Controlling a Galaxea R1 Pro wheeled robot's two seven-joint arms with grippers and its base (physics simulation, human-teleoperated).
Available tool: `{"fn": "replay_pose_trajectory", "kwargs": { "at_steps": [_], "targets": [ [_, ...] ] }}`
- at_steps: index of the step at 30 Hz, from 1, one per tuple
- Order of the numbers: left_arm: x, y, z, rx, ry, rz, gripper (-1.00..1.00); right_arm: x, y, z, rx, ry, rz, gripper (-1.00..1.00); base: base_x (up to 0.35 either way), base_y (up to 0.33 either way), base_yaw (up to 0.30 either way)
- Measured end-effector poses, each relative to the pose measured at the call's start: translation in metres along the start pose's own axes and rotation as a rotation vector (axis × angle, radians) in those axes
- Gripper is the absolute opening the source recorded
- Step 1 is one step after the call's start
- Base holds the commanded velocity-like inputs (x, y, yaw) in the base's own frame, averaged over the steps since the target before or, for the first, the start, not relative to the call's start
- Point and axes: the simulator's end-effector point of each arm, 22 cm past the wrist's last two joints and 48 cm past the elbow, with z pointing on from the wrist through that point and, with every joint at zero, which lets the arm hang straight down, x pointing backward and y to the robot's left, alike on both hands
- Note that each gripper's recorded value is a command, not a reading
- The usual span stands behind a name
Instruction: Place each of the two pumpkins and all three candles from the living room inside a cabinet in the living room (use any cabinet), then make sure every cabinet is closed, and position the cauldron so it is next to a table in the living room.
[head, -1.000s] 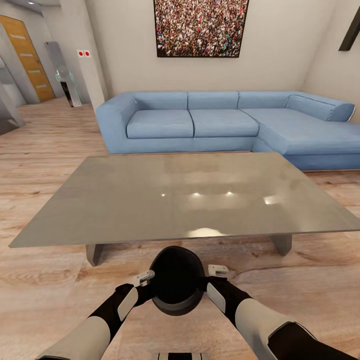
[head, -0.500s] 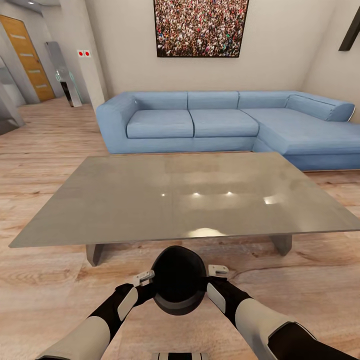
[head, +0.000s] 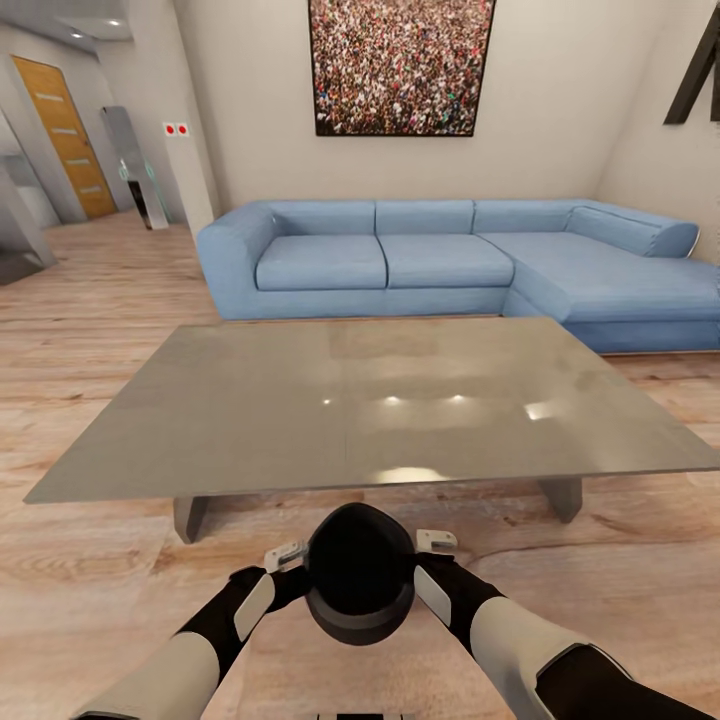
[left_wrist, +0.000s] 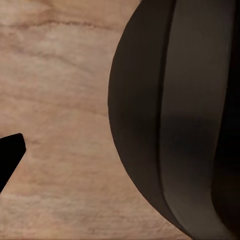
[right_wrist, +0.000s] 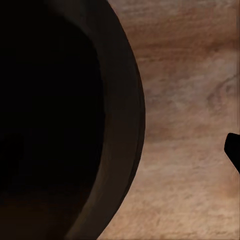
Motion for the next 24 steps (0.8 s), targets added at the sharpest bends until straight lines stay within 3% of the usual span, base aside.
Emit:
{"fn": "replay_pose_trajectory", "kwargs": {
  "at_steps": [13, 24],
  "targets": [
    [-0.005, -0.003, -0.005, 0.006, -0.010, 0.002, 1.00, -0.006, 0.001, -0.005, -0.001, -0.012, 0.000, 1.00, 0.000, 0.000, 0.000],
    [-0.022, -0.013, -0.022, 0.023, -0.051, 0.009, 1.00, -0.027, 0.003, -0.023, -0.004, -0.057, -0.002, 1.00, 0.000, 0.000, 0.000]
  ]
}}
